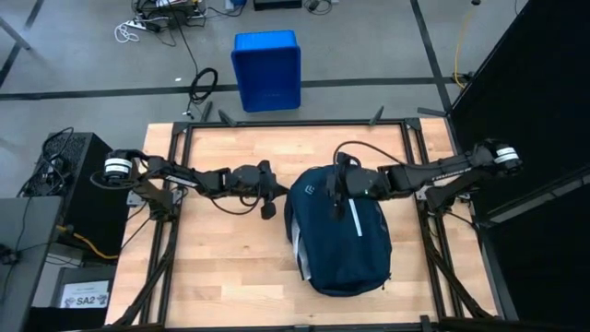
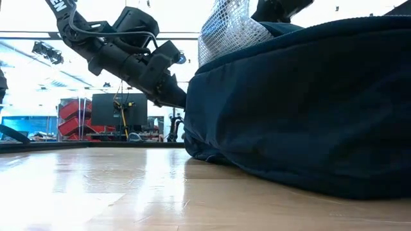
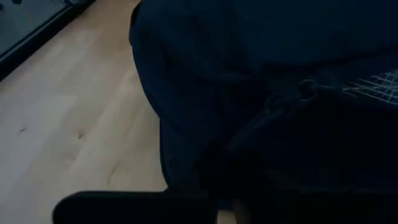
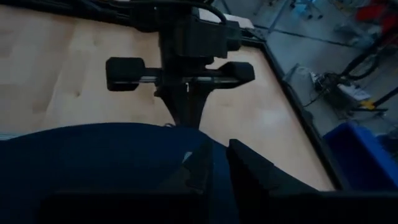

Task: Unpack backpack
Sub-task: Close the dark blue backpack

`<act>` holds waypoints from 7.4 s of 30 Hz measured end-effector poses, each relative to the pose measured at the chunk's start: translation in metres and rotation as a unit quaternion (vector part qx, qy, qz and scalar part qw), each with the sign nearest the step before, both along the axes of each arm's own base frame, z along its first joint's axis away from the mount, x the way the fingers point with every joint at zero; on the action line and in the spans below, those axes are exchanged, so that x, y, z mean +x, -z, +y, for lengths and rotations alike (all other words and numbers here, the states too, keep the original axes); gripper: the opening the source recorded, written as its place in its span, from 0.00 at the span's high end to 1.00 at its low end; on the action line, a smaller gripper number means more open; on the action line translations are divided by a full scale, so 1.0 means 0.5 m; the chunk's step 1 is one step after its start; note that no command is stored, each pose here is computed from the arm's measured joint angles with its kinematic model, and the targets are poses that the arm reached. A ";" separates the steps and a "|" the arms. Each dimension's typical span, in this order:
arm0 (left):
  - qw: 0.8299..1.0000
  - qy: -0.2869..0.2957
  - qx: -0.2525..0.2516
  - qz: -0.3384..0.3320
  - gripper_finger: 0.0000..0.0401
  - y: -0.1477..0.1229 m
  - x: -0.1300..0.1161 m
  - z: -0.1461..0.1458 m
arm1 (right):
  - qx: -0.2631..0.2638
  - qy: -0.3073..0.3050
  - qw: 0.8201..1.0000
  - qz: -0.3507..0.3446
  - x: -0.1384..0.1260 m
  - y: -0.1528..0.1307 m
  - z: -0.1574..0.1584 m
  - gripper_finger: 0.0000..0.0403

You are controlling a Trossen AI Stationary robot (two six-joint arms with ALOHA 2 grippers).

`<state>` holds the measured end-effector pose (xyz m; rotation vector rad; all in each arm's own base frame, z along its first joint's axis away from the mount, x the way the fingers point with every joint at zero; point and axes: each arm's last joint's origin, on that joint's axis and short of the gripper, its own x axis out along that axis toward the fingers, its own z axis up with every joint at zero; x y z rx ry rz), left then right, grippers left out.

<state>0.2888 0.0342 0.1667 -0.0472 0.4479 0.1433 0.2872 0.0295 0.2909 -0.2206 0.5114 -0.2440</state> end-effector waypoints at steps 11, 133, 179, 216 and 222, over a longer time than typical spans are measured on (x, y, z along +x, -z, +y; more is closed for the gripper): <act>1.000 0.017 -0.001 -0.010 1.00 -0.044 -0.023 -0.017 | 0.046 -0.069 0.995 -0.055 0.015 -0.020 -0.014 0.86; 0.991 0.034 0.130 -0.012 1.00 -0.025 -0.043 -0.047 | 0.094 -0.062 0.993 0.021 0.188 0.068 -0.041 0.84; 0.985 0.021 0.167 -0.047 1.00 -0.110 -0.103 -0.092 | 0.047 -0.014 0.997 0.063 0.261 0.083 0.008 0.68; 0.968 -0.041 0.231 -0.086 0.59 -0.090 -0.172 -0.076 | 0.021 -0.044 0.996 0.081 0.256 0.085 0.031 1.00; 0.965 0.064 0.167 -0.193 0.60 -0.057 -0.196 -0.048 | 0.021 -0.052 0.997 0.057 0.254 0.067 0.043 1.00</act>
